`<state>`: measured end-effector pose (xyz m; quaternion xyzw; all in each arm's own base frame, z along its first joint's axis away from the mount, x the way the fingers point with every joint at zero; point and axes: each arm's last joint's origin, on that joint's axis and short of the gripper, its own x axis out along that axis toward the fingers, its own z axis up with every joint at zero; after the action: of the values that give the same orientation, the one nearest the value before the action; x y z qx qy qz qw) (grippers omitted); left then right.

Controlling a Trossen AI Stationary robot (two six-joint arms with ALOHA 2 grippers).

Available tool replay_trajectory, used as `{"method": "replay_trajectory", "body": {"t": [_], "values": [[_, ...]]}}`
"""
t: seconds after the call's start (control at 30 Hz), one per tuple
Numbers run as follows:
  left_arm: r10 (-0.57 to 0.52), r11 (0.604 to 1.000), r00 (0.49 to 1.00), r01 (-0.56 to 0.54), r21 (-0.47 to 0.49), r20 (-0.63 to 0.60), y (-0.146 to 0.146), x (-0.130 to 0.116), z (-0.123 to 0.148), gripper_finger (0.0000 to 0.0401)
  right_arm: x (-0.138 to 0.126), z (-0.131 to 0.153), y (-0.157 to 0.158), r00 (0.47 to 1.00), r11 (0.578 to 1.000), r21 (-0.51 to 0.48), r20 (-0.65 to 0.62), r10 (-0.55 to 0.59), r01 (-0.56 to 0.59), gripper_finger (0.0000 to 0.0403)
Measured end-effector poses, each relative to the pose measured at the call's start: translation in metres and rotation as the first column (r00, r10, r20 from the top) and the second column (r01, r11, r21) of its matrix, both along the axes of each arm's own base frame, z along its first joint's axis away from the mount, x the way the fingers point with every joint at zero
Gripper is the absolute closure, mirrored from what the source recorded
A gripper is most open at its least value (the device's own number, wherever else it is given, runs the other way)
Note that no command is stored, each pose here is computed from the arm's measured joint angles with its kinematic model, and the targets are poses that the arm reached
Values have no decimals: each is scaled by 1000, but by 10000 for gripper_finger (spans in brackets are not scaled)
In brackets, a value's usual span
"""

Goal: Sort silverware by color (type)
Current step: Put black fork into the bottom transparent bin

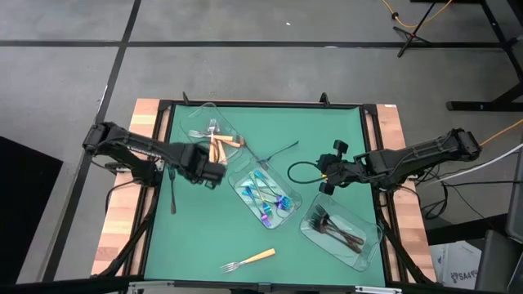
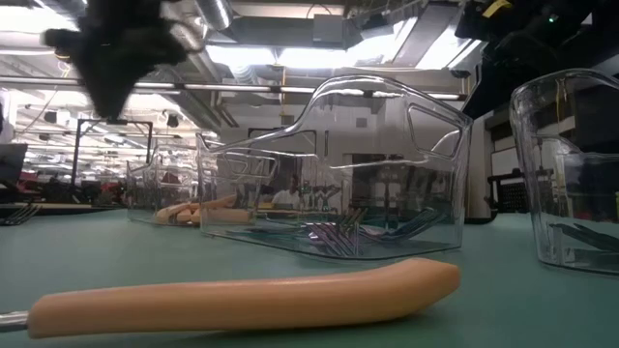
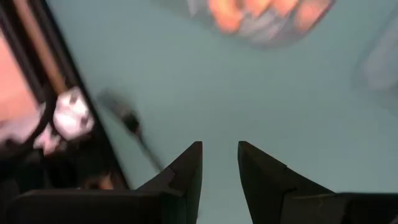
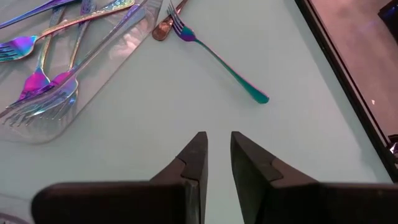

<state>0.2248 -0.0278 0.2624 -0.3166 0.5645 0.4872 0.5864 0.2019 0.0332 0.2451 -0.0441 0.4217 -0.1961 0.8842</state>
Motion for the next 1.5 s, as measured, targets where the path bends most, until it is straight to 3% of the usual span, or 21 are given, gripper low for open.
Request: {"method": "replay_trajectory", "body": {"t": [0.17, 0.43, 0.8, 0.97, 1.5], "values": [[21, 995, 989, -35, -98, -146, -16, -19, -31, 305, 0, 0, 0, 1000, 1000, 0, 0, 1, -1, 346], [73, 988, 954, -109, -110, -290, -25, -45, -70, 305, 0, 0, 0, 1000, 1000, 0, 0, 1, -1, 346], [112, 988, 947, -137, -65, -301, -21, -63, -105, 305, 0, 0, 0, 1000, 1000, 0, 1, 0, 0, 346], [173, 984, 951, -176, 10, -256, -20, -62, -104, 305, 0, 0, 0, 1000, 1000, 0, 1, 0, 0, 346], [353, 935, 921, -345, 79, -164, -24, -60, -107, 305, 0, 0, 0, 1000, 1000, 1, 2, 0, 0, 346]]}}
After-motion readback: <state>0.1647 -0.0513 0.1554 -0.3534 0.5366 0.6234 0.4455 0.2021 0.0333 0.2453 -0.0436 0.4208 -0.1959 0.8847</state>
